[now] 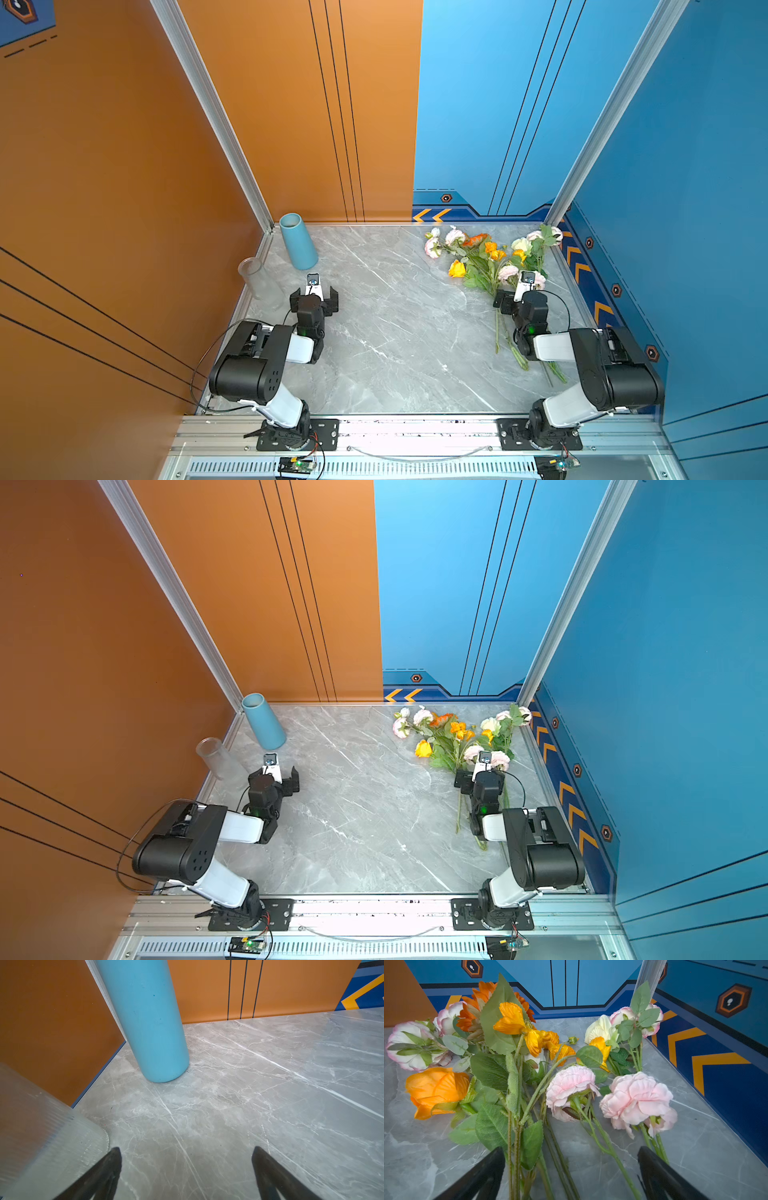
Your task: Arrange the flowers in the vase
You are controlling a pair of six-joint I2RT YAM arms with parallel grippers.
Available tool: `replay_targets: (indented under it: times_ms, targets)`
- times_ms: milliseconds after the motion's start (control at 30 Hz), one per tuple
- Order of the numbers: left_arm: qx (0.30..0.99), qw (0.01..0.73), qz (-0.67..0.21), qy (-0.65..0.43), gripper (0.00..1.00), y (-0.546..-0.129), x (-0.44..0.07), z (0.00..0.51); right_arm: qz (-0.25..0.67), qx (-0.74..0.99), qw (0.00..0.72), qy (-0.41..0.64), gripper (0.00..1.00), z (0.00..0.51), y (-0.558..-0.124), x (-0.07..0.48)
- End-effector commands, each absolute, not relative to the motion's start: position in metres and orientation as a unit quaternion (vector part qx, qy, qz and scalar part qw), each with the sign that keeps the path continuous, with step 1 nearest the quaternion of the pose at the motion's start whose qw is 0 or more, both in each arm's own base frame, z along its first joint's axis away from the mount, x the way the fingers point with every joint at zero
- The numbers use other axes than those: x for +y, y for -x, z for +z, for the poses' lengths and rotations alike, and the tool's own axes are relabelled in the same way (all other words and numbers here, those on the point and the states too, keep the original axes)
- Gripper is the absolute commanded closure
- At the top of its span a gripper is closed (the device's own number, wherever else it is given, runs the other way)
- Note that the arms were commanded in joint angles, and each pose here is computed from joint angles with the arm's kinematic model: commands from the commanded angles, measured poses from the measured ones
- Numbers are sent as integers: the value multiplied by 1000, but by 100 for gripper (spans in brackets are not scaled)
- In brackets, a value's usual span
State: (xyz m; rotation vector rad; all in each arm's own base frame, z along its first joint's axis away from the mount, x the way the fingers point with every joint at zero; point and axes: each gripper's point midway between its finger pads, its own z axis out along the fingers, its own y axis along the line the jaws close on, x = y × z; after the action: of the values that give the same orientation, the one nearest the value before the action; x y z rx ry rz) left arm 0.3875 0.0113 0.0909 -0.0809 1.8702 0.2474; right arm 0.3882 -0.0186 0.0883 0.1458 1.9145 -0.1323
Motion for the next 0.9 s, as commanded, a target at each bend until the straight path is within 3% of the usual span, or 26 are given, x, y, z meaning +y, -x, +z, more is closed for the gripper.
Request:
replay_targets:
  times_ms: [0,867]
  targets:
    - [799,591,105,29,2,-388,10,96,-61,811,577,-72,0,93,-392,-21]
    - [802,589,99,29,2,-389,11,95,-74,807,580,-79,0,95,-390,-23]
